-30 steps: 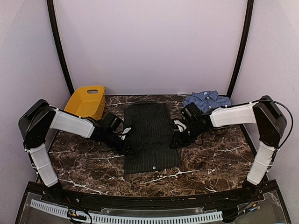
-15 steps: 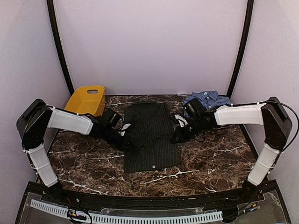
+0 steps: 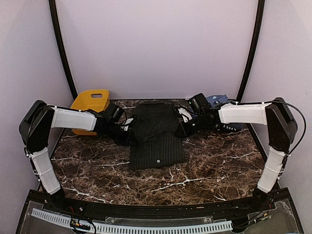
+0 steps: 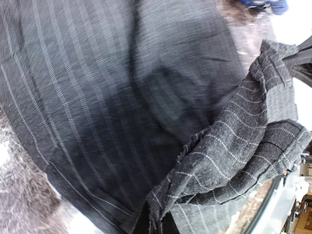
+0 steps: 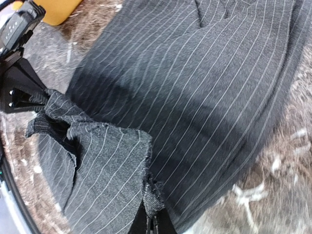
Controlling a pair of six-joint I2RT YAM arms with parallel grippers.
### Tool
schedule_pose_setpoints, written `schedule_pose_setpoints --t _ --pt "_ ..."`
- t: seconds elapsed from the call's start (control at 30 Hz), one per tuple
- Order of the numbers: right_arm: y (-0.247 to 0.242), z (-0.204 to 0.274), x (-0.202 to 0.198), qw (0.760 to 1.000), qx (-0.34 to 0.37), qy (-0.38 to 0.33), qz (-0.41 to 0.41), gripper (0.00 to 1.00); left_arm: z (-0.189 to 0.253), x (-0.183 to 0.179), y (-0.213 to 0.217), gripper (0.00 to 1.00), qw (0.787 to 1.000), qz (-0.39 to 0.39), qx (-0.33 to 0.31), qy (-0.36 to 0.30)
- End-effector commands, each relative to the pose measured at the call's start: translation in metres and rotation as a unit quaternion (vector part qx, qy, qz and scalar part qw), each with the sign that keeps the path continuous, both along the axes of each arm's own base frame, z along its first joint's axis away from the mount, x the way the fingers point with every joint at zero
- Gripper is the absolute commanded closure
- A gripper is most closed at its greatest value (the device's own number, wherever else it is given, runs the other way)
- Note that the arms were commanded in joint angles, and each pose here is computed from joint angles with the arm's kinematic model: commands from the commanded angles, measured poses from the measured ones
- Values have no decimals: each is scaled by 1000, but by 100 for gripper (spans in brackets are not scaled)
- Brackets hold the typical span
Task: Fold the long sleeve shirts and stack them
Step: Adjust the 2/3-rectangle-folded shirt at the center of the board.
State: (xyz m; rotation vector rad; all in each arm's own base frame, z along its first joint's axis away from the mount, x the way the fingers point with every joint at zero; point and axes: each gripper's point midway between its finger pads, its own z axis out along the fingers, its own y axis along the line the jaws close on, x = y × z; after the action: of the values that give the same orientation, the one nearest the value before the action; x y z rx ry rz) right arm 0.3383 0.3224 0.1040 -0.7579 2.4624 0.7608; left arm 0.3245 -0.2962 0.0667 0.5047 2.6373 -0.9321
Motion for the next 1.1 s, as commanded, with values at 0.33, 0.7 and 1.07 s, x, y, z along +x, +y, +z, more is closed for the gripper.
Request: schedule_pose_setpoints --t 0.33,0.7,1.07 --pt "12 -34 53 996 -25 -82 6 76 -36 24 20 100 996 56 62 9" --pt "-12 22 39 992 -12 -123 -37 50 -14 41 16 83 995 79 44 -28" --pt "12 19 -49 996 32 -77 21 51 42 77 24 69 982 129 44 -132"
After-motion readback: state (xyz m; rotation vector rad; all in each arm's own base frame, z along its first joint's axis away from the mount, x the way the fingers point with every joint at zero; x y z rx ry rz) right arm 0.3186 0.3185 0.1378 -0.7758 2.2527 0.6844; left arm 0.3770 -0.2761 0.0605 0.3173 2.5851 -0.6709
